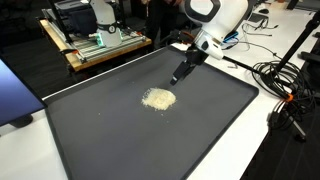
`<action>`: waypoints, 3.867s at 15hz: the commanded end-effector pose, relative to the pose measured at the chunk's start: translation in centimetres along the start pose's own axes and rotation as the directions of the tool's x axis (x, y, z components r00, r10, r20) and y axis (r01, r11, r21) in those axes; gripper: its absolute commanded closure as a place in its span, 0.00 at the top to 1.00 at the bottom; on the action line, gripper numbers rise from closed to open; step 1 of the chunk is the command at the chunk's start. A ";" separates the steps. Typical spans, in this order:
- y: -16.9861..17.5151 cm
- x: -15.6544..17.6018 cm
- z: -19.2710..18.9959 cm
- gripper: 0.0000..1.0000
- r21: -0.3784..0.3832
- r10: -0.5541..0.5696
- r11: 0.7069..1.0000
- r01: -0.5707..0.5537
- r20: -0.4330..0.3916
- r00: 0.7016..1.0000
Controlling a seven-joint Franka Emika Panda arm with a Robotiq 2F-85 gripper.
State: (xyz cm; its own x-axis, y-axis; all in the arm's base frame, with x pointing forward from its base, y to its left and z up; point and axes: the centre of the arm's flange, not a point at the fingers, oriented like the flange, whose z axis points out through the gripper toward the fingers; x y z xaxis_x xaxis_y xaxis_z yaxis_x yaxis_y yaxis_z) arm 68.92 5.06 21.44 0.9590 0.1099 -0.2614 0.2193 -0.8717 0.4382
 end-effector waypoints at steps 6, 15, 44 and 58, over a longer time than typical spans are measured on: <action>0.4 5.0 1.5 1.00 0.015 -0.001 1.000 0.001 0.047 0.999; 8.6 2.3 4.7 1.00 0.296 -0.036 0.955 0.027 0.027 0.999; 21.2 -8.5 14.6 1.00 0.806 0.264 0.585 0.092 -0.297 0.918; 21.0 -10.8 19.7 1.00 0.879 0.403 0.452 0.153 -0.354 0.844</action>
State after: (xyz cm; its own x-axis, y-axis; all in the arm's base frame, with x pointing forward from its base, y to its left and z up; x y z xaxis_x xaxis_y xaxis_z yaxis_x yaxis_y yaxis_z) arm 59.56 -23.83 16.53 0.9610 -0.0898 0.2615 0.0883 -0.7965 -0.5981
